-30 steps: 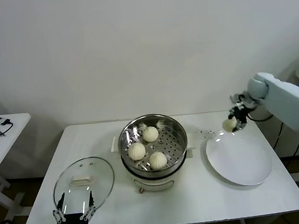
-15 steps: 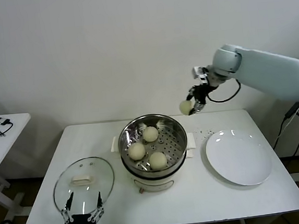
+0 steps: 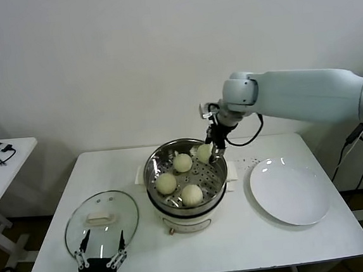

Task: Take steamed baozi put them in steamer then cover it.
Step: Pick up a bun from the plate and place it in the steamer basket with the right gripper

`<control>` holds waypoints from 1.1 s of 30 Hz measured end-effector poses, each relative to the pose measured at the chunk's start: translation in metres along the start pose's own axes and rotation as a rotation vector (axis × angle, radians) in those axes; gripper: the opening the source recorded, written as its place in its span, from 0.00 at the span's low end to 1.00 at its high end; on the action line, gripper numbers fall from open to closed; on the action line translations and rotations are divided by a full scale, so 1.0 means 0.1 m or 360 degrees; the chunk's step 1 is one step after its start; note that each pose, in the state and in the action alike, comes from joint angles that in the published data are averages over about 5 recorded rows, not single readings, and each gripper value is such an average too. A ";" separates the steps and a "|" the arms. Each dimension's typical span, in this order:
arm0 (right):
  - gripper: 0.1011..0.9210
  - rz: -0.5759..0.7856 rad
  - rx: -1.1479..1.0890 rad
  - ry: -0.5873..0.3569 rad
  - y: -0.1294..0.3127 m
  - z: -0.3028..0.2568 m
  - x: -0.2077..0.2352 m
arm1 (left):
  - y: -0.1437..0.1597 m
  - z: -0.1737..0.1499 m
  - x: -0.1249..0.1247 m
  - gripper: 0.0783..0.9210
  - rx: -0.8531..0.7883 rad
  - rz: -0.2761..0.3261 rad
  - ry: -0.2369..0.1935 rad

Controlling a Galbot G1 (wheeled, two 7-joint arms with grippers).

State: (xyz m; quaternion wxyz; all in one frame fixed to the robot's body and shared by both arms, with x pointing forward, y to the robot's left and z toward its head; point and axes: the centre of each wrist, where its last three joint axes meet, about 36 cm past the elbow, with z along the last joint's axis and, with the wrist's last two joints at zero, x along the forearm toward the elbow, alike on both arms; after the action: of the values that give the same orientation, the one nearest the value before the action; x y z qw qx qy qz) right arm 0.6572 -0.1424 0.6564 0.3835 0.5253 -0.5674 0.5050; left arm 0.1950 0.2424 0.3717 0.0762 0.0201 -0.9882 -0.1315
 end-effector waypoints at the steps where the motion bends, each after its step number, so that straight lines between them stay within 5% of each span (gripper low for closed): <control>1: 0.63 -0.0008 0.0001 0.0010 0.02 -0.02 -0.05 | 0.00 0.00 0.00 0.88 -0.0001 0.0000 -0.0001; 18: 0.66 -0.0089 -0.0006 0.0103 0.11 -0.16 -0.71 | 0.03 0.05 -0.05 0.88 -0.0005 -0.0003 0.0018; 26: 0.84 -0.0081 -0.0019 0.0086 0.14 -0.17 -0.78 | 0.03 0.04 -0.07 0.88 -0.0010 0.0000 0.0020; 33: 0.88 -0.0064 -0.0028 0.0042 0.14 -0.12 -0.66 | 0.03 0.04 -0.06 0.88 -0.0012 0.0005 0.0023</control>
State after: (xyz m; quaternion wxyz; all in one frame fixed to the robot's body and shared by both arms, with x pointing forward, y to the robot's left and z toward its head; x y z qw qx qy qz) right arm 0.6521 -0.1180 0.5926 0.4056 0.5266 -0.5560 0.4990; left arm 0.2002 0.2470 0.3682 0.0837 0.0190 -0.9871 -0.1350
